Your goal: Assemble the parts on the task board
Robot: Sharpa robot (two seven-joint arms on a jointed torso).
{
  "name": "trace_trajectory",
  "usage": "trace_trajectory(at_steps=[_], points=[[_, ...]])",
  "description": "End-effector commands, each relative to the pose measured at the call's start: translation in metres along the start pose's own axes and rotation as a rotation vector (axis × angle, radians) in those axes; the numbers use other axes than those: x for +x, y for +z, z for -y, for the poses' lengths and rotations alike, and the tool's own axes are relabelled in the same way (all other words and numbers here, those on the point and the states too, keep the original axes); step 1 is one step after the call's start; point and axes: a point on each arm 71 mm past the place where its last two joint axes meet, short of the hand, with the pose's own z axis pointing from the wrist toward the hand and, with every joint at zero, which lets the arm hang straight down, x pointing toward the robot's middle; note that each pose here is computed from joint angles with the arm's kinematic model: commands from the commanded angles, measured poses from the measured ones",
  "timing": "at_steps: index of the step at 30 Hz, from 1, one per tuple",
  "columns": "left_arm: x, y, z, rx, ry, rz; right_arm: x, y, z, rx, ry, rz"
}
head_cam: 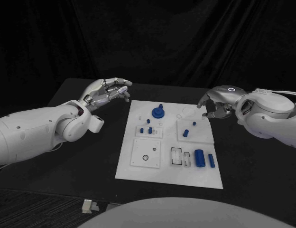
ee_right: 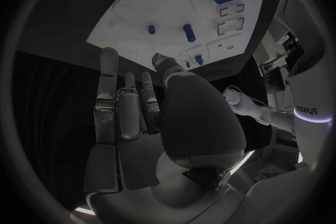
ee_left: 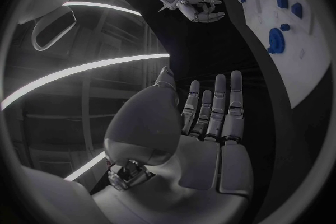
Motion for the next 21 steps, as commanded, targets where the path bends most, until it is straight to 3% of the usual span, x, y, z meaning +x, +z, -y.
trace_trajectory(at_steps=[1, 9, 21], points=[[0.004, -0.0005, 0.0118, 0.162, -0.085, -0.007, 0.007, 0.002, -0.002, -0.027, -0.041, -0.022], [0.0115, -0.0022, 0.0115, 0.154, -0.112, -0.028, 0.023, 0.009, -0.007, -0.041, -0.034, -0.035], [0.0141, -0.0032, 0.0091, 0.134, -0.13, -0.046, 0.038, 0.017, -0.01, -0.052, -0.03, -0.049]])
